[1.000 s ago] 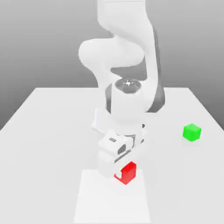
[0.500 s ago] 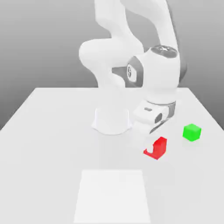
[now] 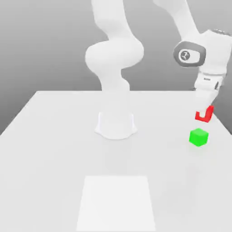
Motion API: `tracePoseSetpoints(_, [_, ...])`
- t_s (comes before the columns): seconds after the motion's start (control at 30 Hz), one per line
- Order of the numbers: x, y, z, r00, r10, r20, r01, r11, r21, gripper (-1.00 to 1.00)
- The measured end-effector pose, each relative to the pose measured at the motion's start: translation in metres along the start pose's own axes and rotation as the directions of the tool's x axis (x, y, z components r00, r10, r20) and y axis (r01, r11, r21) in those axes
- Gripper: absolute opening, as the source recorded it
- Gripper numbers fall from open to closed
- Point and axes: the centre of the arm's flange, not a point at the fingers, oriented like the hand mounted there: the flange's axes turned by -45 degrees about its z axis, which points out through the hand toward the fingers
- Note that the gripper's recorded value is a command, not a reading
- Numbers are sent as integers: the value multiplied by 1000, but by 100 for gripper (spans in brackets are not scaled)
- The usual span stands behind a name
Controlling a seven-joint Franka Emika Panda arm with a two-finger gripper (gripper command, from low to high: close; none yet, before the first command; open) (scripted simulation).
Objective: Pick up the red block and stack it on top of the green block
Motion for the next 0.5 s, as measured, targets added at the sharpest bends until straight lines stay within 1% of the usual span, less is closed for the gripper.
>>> tracePoseSetpoints(0.4, [0,0,53,1000,7,1,-7,1000,-1,-100])
tracePoseSetpoints(0.43, [-1,0,57,1000,6,3,-6,1000,1,100])
tracePoseSetpoints(0.5, [-1,0,57,1000,6,3,-6,1000,1,100])
